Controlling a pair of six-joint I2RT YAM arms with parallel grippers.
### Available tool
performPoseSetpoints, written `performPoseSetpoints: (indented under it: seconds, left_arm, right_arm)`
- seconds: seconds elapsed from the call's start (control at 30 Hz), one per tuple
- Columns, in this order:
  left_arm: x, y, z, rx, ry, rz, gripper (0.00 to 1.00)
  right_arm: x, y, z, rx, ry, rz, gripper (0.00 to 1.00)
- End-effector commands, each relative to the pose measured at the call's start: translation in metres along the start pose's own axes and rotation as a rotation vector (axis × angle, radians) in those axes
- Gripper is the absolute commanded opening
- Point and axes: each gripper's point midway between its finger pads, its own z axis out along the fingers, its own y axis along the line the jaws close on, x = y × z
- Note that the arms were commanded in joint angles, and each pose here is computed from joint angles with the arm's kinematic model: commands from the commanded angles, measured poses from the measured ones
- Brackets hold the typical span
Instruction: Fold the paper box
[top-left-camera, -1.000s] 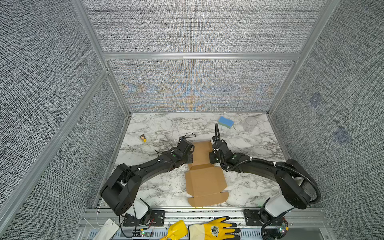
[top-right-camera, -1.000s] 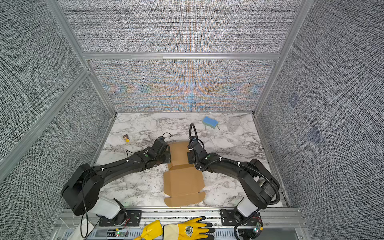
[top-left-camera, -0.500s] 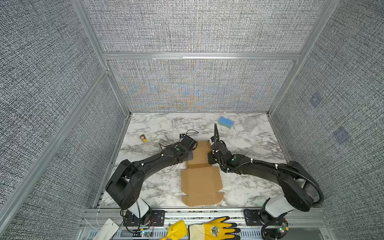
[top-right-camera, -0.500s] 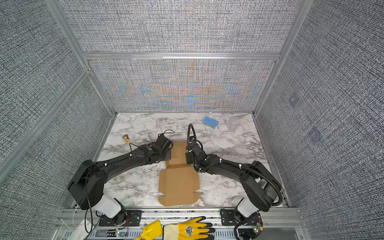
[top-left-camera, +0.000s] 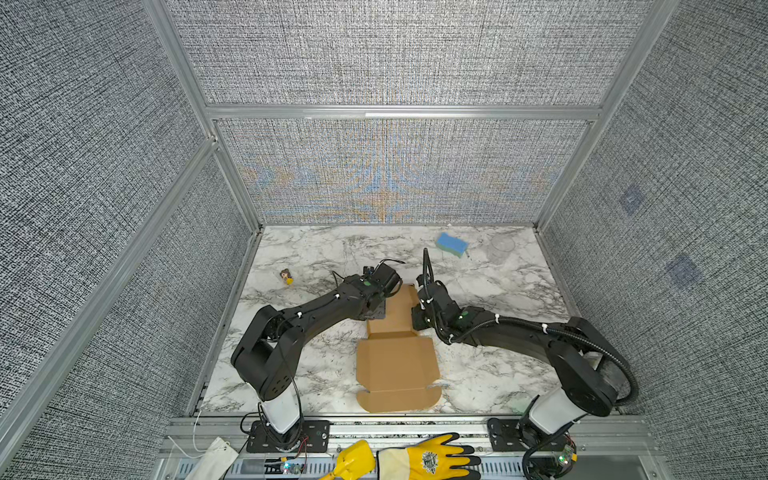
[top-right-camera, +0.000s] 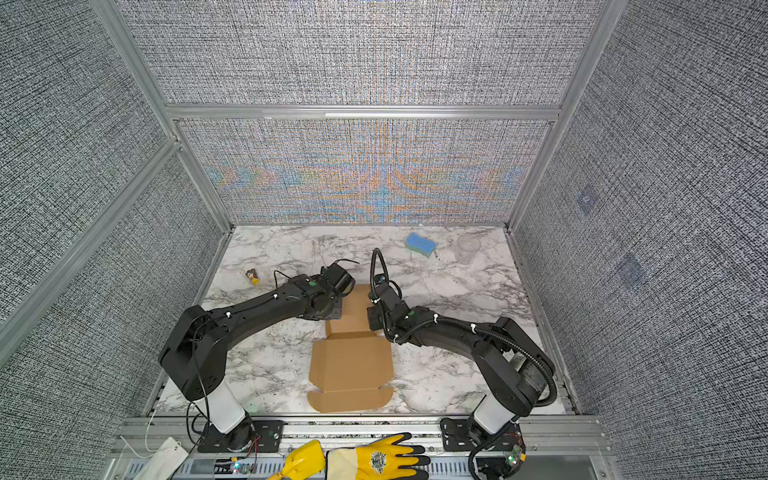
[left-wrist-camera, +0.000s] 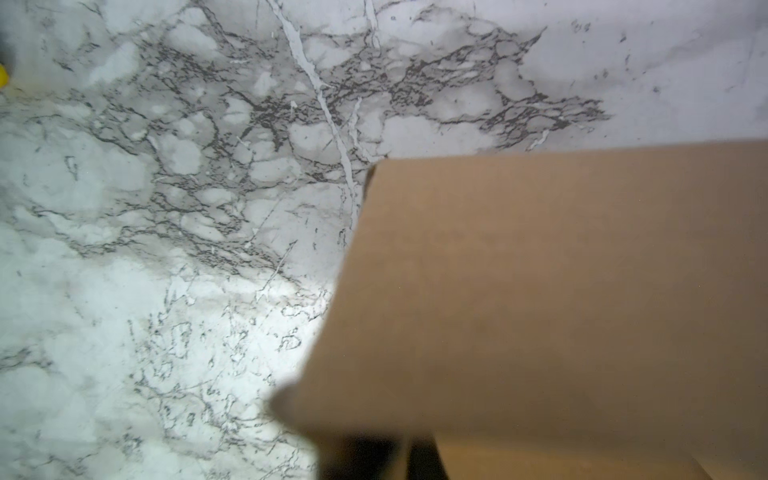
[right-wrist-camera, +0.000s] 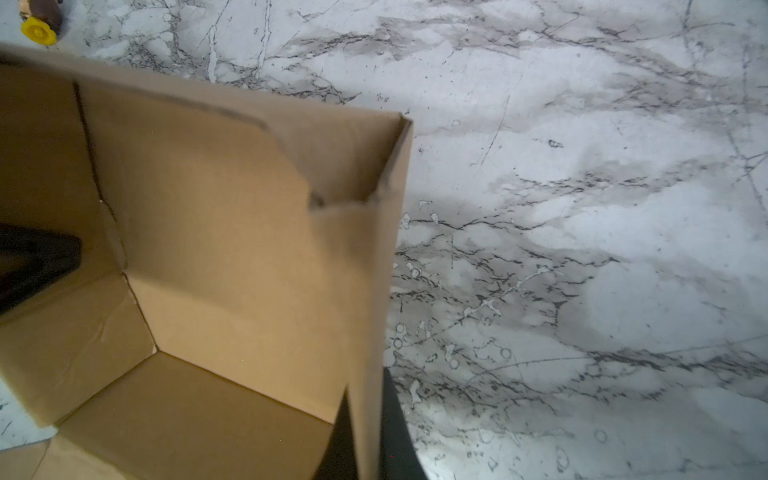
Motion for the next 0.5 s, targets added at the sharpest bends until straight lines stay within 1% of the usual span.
performPoseSetpoints:
  seconds: [0.0, 0.1, 0.27, 0.4, 0.43, 0.47]
  left_arm:
    - [0.011, 0.029, 0.0, -0.143, 0.05, 0.073, 0.03]
    - [0.014, 0.037, 0.003, -0.179, 0.07, 0.089, 0.03]
    - [0.016, 0.048, 0.006, -0.2, 0.092, 0.096, 0.03]
    - [0.018, 0.053, 0.013, -0.196, 0.113, 0.101, 0.06]
    - [0.018, 0.051, 0.015, -0.188, 0.116, 0.106, 0.07]
    - [0.02, 0.049, 0.018, -0.177, 0.122, 0.111, 0.07]
  right_arm:
    - [-0.005, 0.008, 0.0, -0.029, -0.01, -0.006, 0.0]
    - [-0.003, 0.007, 0.002, -0.026, -0.001, -0.005, 0.0]
    - [-0.001, 0.006, 0.003, -0.014, 0.011, -0.011, 0.0]
    - [0.006, 0.003, 0.007, -0.003, 0.037, -0.016, 0.0]
    - [-0.004, 0.008, 0.007, -0.011, 0.021, -0.012, 0.0]
    - [-0.004, 0.009, 0.008, -0.012, 0.023, -0.01, 0.0]
